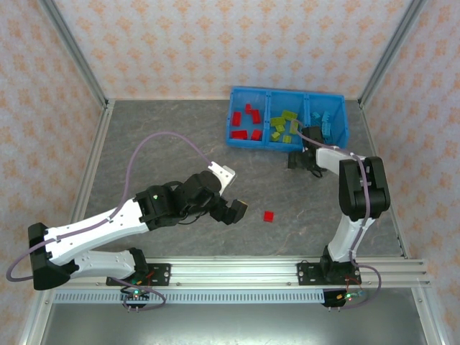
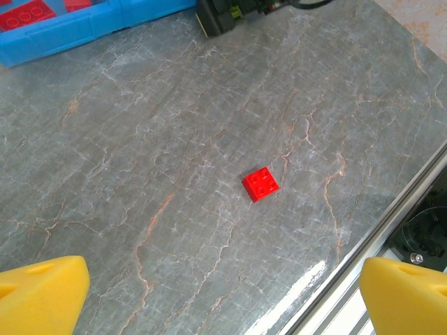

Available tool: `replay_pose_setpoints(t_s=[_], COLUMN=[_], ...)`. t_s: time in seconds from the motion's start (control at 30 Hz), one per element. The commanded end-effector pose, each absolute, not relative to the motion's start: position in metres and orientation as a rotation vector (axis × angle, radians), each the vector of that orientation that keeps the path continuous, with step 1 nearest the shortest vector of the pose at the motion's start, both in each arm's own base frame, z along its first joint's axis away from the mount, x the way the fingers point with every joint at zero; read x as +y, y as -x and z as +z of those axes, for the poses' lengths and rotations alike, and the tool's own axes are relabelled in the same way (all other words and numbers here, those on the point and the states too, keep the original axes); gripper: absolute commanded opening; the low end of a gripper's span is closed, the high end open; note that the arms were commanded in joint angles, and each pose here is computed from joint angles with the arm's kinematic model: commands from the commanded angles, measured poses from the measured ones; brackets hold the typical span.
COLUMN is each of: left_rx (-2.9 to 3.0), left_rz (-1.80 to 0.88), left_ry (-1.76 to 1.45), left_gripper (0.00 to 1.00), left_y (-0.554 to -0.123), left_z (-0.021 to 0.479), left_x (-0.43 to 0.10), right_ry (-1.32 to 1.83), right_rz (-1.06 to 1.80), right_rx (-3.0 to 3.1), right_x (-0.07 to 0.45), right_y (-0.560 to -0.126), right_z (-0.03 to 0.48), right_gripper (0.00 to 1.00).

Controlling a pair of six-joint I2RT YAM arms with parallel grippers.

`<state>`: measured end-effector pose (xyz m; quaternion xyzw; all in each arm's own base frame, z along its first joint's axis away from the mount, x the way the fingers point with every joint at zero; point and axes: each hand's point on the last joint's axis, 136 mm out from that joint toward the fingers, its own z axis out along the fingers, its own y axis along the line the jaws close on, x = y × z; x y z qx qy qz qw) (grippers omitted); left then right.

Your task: Sort the legos into containers by color

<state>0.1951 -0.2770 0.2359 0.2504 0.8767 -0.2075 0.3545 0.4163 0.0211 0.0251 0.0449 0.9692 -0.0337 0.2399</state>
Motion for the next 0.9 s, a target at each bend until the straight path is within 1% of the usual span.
replay_pose_setpoints(t_s=[0.0, 0.17, 0.4, 0.47, 0.67, 0.77, 0.87], left_rx=[2.255, 2.249, 2.253, 2.251, 2.246, 2.249, 2.25], left_rz=[-0.511, -0.522, -0.513, -0.514, -0.507, -0.506, -0.506], left_ry=[-0.652, -0.643, -0.644, -0.638, -0.628, -0.63, -0.636], left_gripper=[1.0, 1.0, 1.0, 1.0, 1.0, 1.0, 1.0], left_y=[-0.194, -0.192, -0.191, -0.19, -0.19, -0.19, -0.19], left_z=[0.237, 0.235, 0.233, 0.232, 0.231, 0.23, 0.228], left_x=[-0.273, -0.27, -0.266, -0.264, -0.261, -0.26, -0.261], right_ry=[-0.144, -0.126, -0.116, -0.11, -0.115, -0.131, -0.117], right_rz=[-0.126, -0.074, 0.018, 0.044, 0.087, 0.055, 0.093], right_rx=[2.548, 2.556, 2.673, 2.687, 2.683, 2.671, 2.662], right_x=[0.009, 0.004, 0.014, 0.017, 0.022, 0.018, 0.024], right_y=[-0.413, -0.422, -0.426, -0.424, -0.424, -0.431, -0.437], right_z=[0.038, 0.038, 0.019, 0.017, 0.018, 0.019, 0.021], right_gripper=[0.93, 0.93, 0.86, 0.85, 0.91, 0.92, 0.92])
